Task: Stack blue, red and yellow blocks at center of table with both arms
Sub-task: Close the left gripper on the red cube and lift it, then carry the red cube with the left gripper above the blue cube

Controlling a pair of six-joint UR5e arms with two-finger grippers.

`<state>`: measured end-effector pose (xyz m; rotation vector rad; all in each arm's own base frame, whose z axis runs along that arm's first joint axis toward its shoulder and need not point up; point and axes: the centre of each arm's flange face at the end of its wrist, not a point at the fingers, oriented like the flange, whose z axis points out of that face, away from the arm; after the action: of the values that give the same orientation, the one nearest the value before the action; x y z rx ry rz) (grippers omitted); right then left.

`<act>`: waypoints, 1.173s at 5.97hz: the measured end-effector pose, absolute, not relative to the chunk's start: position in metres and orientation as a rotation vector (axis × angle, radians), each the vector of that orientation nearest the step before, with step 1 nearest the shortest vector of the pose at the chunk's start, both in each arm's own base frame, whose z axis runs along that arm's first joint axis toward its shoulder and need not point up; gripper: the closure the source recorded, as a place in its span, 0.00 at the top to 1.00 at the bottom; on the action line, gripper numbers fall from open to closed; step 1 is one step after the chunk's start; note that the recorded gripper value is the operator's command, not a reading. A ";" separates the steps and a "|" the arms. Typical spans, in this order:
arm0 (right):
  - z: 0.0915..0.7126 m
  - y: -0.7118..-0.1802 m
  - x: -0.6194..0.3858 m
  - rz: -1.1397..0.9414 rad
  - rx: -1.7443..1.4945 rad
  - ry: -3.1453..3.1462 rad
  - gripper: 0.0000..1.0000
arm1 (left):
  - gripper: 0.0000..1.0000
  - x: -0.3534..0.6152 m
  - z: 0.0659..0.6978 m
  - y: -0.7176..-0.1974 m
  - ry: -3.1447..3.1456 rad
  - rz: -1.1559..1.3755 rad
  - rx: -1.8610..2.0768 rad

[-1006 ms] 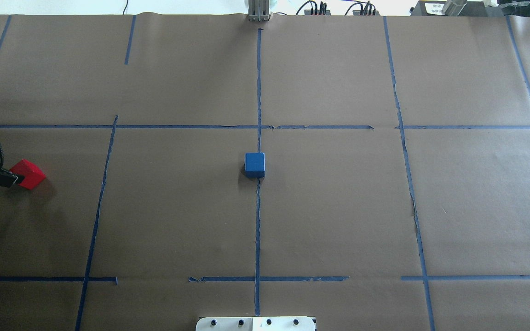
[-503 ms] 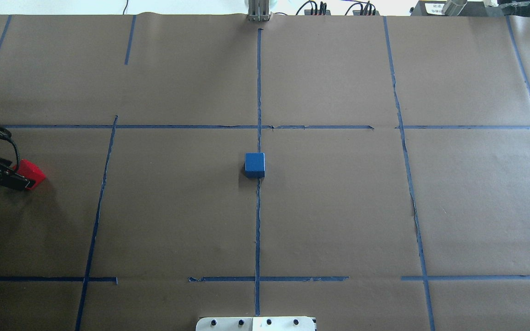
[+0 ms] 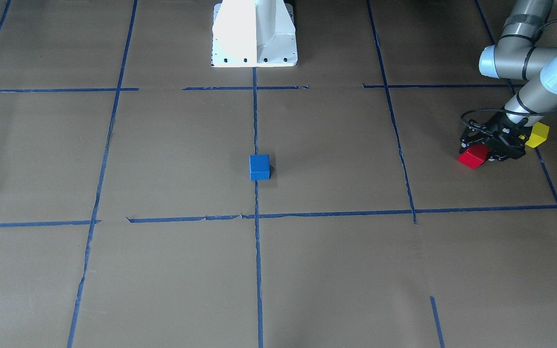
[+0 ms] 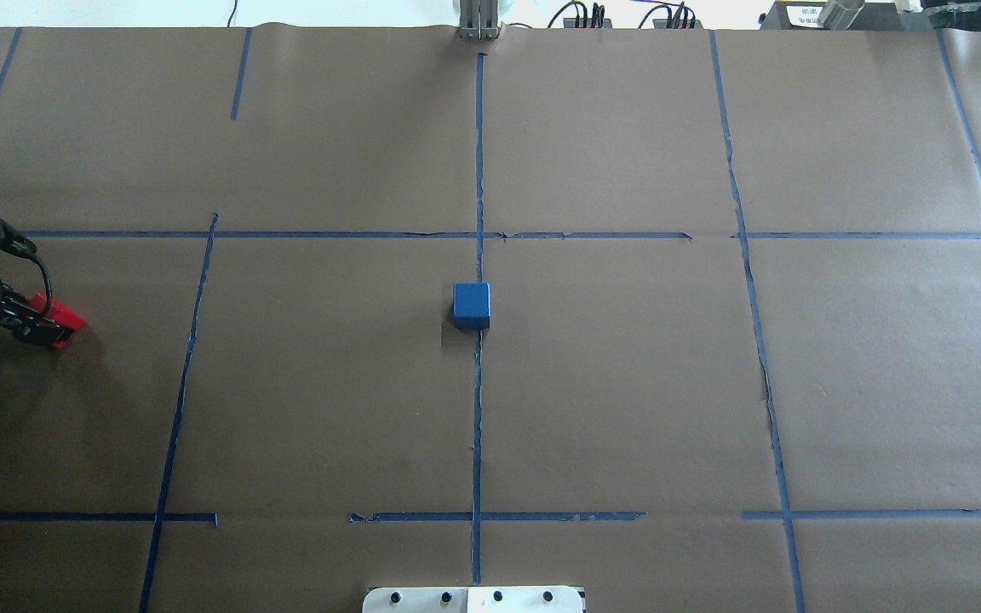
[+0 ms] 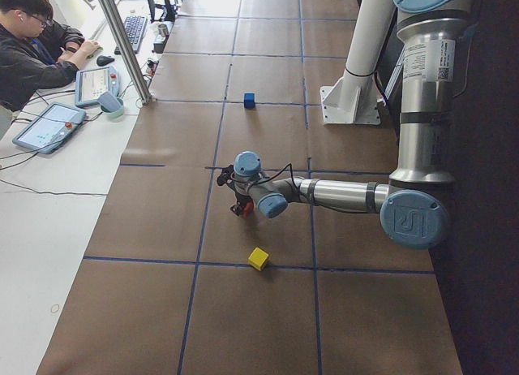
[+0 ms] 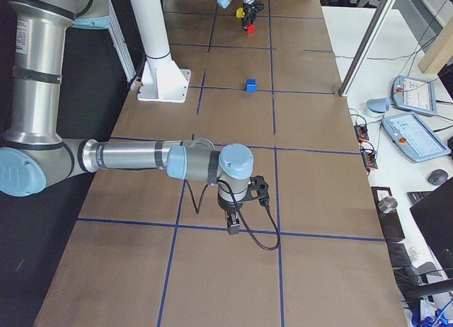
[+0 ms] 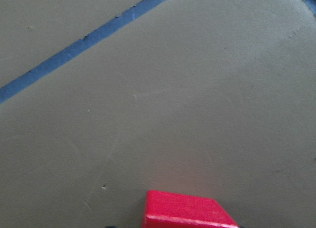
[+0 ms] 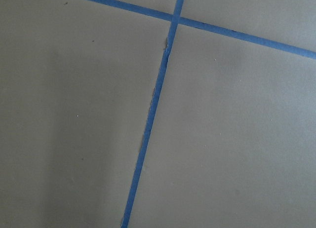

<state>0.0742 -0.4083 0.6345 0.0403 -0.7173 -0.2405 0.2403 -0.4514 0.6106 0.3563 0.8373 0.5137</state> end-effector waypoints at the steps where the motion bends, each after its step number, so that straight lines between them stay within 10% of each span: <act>1: 0.634 -0.408 0.074 -0.241 0.041 -0.718 1.00 | 0.08 0.240 0.603 -0.452 0.843 0.514 0.367; 7: 0.633 -0.409 0.074 -0.239 0.042 -0.720 1.00 | 0.08 0.379 0.344 -0.524 0.932 0.229 0.236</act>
<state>0.0740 -0.4090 0.6332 0.0425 -0.7196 -0.2394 0.3786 -0.5241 0.3438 0.2362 0.9323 0.2287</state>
